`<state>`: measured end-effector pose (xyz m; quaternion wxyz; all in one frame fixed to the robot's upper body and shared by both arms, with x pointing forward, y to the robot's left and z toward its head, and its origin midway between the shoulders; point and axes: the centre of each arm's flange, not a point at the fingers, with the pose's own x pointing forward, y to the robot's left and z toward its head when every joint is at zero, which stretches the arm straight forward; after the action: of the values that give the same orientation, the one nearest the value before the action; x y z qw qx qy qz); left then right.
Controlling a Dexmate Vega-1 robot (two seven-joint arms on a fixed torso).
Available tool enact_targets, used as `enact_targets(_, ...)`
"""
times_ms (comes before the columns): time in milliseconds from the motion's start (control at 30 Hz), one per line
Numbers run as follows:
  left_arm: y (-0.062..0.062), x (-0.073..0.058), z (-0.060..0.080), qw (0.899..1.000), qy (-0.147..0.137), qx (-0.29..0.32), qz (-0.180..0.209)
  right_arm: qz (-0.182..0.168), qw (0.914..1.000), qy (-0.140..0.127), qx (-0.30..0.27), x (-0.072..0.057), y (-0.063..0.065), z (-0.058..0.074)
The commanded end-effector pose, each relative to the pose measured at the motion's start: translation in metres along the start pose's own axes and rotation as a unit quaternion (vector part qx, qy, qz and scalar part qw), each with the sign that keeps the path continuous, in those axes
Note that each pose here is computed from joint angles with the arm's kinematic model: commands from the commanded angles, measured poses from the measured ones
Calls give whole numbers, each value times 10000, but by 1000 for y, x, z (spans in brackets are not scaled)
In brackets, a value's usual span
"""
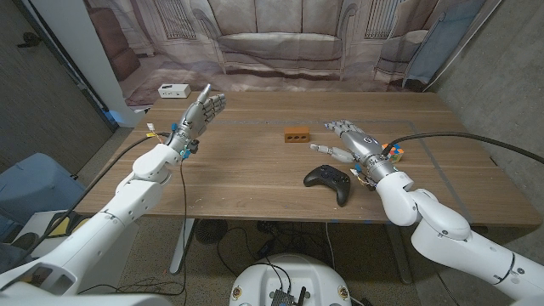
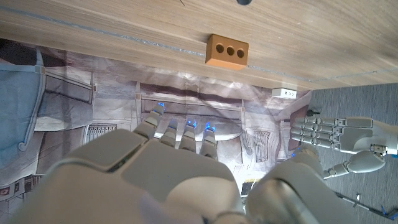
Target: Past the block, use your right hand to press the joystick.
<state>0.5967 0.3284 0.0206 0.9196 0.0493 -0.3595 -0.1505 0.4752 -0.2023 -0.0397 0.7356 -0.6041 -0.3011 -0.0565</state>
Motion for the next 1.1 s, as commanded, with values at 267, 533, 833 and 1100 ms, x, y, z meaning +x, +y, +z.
enact_targets(267, -11, 3, 9, 9999, 57, 134, -51, -365, 9938, -158, 1040, -2, -11, -16)
enact_targets(533, -16, 4, 9, 9999, 78, 144, -4, -433, 9874, -245, 1499, 4, -14, -27)
enact_targets(833, -21, 10, 13, 9998, 68, 198, 58, -592, 9745, -428, 2120, 16, -20, -41)
enact_targets(1100, -24, 13, 14, 9997, 13, 210, 109, -657, 9603, -535, 2658, 23, -23, -51)
